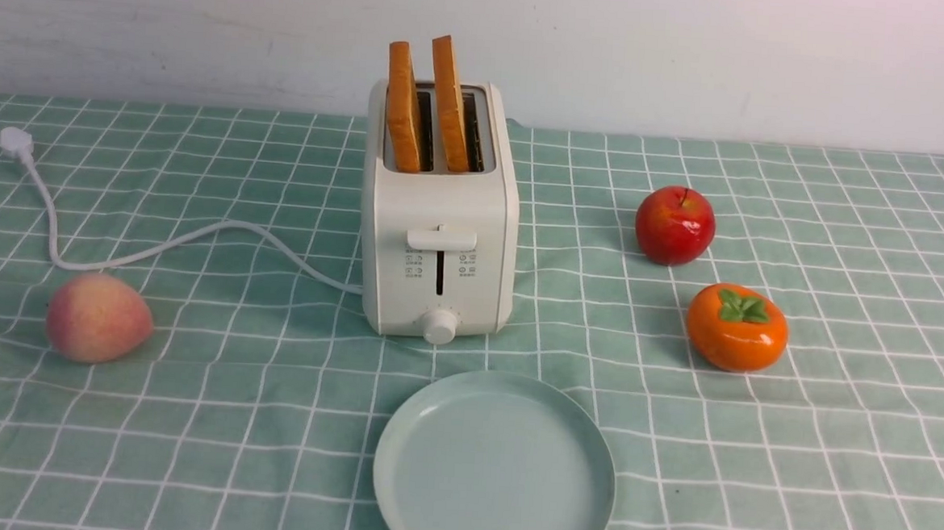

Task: Take toasted bread from bread machine on blue coffee table place on plate.
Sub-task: 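Grasp the toast slice in the toaster and pull it up out of the slot with the right gripper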

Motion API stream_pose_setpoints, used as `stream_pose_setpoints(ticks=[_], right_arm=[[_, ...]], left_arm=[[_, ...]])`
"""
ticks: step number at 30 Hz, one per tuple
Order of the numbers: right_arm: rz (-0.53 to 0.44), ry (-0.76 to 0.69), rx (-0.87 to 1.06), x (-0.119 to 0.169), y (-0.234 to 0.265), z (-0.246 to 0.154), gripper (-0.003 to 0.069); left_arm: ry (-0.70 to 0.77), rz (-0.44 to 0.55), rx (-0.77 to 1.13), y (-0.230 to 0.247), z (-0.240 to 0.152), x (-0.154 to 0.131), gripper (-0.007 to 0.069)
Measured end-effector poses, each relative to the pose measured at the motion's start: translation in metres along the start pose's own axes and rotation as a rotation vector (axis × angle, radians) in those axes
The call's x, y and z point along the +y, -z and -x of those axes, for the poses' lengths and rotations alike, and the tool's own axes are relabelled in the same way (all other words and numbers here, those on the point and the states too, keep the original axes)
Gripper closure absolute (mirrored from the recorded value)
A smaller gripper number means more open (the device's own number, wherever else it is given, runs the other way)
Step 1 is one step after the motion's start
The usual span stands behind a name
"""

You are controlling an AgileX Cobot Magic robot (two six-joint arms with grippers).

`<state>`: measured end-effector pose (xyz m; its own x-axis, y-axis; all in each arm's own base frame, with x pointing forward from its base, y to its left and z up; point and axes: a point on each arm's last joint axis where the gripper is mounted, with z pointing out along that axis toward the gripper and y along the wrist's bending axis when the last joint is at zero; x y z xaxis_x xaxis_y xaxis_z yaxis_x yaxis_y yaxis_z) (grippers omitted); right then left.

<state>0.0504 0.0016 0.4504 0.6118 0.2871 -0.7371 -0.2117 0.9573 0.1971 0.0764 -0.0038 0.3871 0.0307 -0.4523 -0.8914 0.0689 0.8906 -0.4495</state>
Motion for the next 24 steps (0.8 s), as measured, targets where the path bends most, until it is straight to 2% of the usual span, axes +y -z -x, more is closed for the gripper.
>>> stream_pose_setpoints(ticks=[1,4,5,6,9,12,15,16,18,22,24], right_arm=[[-0.015,0.022,0.105,-0.001,-0.010,-0.010,0.0419],[-0.024,0.086,0.217,-0.004,-0.016,-0.024,0.0419],[-0.024,0.093,0.222,-0.004,-0.016,-0.025,0.0419],[-0.018,0.154,0.245,-0.004,-0.018,-0.028,0.0419],[-0.008,0.204,0.225,-0.004,-0.019,-0.027,0.0419],[-0.010,0.205,0.234,-0.004,-0.021,-0.029,0.0419],[-0.026,0.181,0.345,-0.008,-0.029,-0.047,0.0419],[-0.037,0.170,0.415,-0.010,-0.032,-0.058,0.0419],[-0.098,0.102,0.718,-0.021,-0.041,-0.108,0.0419],[-0.171,0.039,0.972,-0.031,-0.042,-0.152,0.0419],[-0.188,0.029,1.026,-0.034,-0.043,-0.164,0.0419]], left_arm=[[-0.023,0.061,0.116,-0.011,-0.009,0.005,0.0387],[-0.135,0.166,0.281,-0.019,-0.024,0.017,0.0387],[-0.142,0.173,0.289,-0.019,-0.024,0.017,0.0387],[-0.217,0.225,0.351,-0.020,-0.029,0.023,0.0387],[-0.249,0.260,0.398,-0.018,-0.032,0.027,0.0387],[-0.221,0.263,0.413,-0.017,-0.033,0.027,0.0387],[-0.131,0.249,0.423,-0.017,-0.036,0.025,0.0387],[-0.101,0.242,0.429,-0.017,-0.037,0.024,0.0387],[-0.010,0.228,0.469,-0.018,-0.048,0.024,0.0387],[0.046,0.232,0.531,-0.018,-0.064,0.029,0.0387],[0.067,0.237,0.560,-0.018,-0.071,0.030,0.0387]])
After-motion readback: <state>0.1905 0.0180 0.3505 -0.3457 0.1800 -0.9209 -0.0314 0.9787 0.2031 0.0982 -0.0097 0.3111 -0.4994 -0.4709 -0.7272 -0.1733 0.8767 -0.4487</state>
